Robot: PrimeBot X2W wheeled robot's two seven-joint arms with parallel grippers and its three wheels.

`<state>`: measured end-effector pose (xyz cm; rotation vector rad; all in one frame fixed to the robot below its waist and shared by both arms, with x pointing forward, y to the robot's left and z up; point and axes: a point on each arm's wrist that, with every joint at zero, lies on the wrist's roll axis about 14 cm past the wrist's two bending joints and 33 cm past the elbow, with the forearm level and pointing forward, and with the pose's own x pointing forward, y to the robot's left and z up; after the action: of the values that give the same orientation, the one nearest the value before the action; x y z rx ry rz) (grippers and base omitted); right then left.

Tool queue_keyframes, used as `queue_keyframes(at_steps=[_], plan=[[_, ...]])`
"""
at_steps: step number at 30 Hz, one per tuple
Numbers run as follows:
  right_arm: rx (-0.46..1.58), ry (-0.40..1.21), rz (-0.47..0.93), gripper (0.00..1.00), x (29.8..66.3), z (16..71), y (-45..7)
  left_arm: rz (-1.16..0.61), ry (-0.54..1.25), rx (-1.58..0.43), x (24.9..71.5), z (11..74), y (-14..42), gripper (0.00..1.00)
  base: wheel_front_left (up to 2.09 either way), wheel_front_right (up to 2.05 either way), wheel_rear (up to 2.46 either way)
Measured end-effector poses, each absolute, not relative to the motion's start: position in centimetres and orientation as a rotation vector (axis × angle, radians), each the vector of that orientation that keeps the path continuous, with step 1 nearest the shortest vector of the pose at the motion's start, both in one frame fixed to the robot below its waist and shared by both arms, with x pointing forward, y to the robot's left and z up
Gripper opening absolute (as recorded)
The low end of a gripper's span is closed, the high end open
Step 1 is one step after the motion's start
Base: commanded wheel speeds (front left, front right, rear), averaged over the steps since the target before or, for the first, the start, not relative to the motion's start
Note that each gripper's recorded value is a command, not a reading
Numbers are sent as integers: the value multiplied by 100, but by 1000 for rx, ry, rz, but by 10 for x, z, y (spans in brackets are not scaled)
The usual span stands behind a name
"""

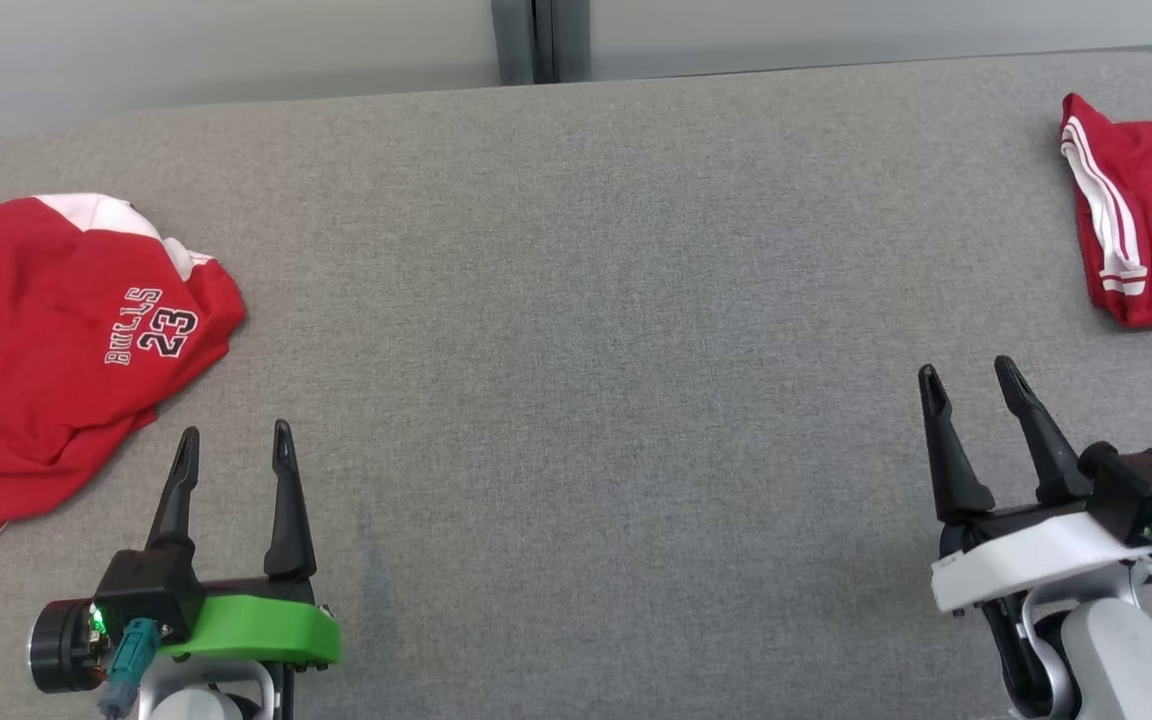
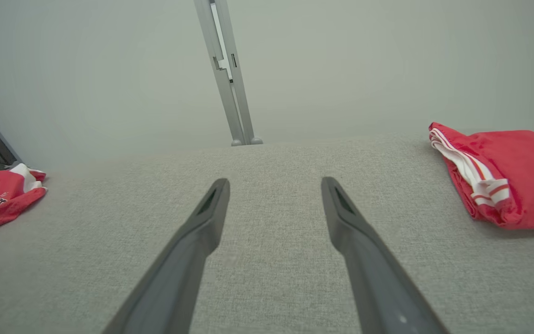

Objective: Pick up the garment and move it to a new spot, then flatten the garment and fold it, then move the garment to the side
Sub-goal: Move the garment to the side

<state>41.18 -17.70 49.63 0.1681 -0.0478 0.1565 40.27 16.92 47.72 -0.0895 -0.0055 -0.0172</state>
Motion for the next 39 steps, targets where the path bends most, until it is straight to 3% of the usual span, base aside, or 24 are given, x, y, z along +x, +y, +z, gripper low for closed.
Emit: queue_keyframes(at_steps=[12,39], plan=[[207,-85,137,100,388,507,-165,1,-34,-92,386,489,176,100,0,0,0],[205,-86,154,100,381,509,-160,8,-52,-91,377,496,180,100,0,0,0]])
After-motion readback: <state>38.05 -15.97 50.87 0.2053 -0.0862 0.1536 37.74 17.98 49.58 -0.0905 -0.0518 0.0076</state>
